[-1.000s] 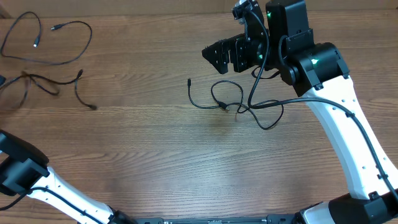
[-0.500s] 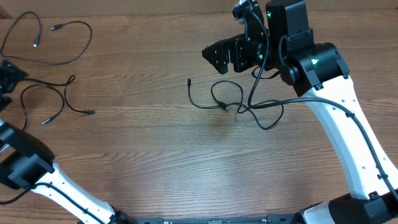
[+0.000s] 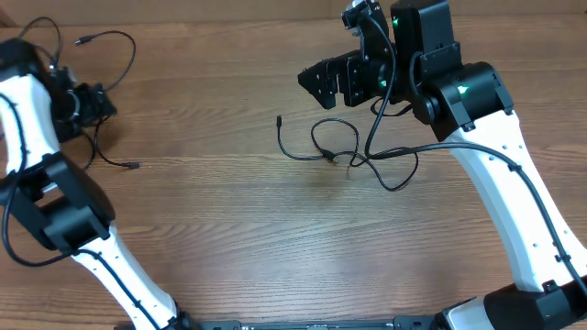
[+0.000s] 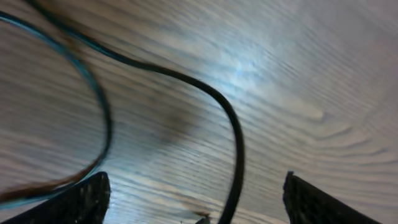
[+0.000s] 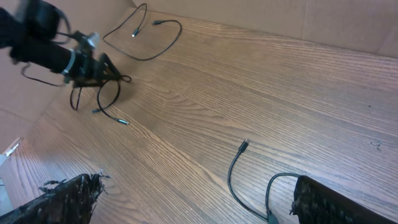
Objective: Untangle cables
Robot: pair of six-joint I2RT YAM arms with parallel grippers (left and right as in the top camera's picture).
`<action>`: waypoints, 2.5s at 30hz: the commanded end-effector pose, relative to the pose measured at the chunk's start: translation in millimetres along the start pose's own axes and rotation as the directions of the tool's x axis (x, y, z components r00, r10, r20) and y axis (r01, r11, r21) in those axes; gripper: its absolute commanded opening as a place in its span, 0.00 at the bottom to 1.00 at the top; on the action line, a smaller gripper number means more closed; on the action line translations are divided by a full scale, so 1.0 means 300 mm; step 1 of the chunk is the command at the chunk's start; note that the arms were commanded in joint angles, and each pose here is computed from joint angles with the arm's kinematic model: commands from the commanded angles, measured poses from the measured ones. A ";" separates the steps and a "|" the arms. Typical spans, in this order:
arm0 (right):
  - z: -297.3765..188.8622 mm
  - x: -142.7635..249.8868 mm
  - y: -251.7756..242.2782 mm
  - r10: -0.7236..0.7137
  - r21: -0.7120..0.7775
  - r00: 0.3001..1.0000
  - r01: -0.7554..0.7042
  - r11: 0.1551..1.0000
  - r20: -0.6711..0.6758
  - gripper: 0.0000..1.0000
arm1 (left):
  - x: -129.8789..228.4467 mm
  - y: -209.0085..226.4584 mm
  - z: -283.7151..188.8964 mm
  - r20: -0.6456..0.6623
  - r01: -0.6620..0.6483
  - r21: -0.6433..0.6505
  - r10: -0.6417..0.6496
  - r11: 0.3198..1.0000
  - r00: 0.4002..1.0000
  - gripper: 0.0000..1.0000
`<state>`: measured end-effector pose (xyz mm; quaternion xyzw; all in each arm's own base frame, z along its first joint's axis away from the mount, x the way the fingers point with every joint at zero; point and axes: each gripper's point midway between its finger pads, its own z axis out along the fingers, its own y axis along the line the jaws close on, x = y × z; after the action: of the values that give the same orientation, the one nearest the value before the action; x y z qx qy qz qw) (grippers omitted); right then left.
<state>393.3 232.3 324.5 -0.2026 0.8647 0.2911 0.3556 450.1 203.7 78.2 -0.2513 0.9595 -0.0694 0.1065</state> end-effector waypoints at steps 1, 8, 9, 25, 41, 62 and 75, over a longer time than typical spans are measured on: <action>0.002 -0.006 -0.001 -0.005 0.003 1.000 0.005 1.000 0.004 1.00 | 0.051 0.025 0.086 -0.062 -0.082 -0.064 0.078 0.995 0.995 0.88; 0.002 -0.007 -0.004 -0.009 0.007 1.000 0.009 1.000 0.005 1.00 | 0.022 0.144 0.096 -0.023 -0.052 -0.277 0.048 0.959 0.999 0.40; 0.002 -0.007 -0.005 -0.009 0.009 1.000 0.009 1.000 0.005 1.00 | 0.010 0.169 0.089 -0.003 -0.029 -0.319 0.029 0.947 1.000 0.33; 0.002 0.001 -0.007 -0.004 0.011 1.000 0.004 1.000 -0.005 1.00 | -0.172 0.150 -0.010 0.194 -0.018 -0.533 0.143 0.846 0.970 0.05; 0.002 0.003 -0.009 -0.003 0.015 1.000 0.003 1.000 -0.007 1.00 | -0.120 0.203 -0.028 0.110 -0.055 -0.628 0.158 0.776 0.981 1.00; 0.055 0.029 -0.036 0.015 0.019 0.999 -0.014 1.000 -0.044 1.00 | -0.233 -0.141 -0.373 0.444 -0.024 0.053 -0.002 0.998 0.896 1.00; 0.073 0.049 -0.047 0.027 0.022 0.997 -0.026 0.999 -0.070 1.00 | -0.030 0.435 -0.403 0.355 0.679 -0.017 -0.631 0.734 0.690 1.00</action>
<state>400.5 234.4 292.6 -0.1950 0.8843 0.2831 0.3158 404.8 301.0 214.2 -0.4833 0.8316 0.0064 0.2736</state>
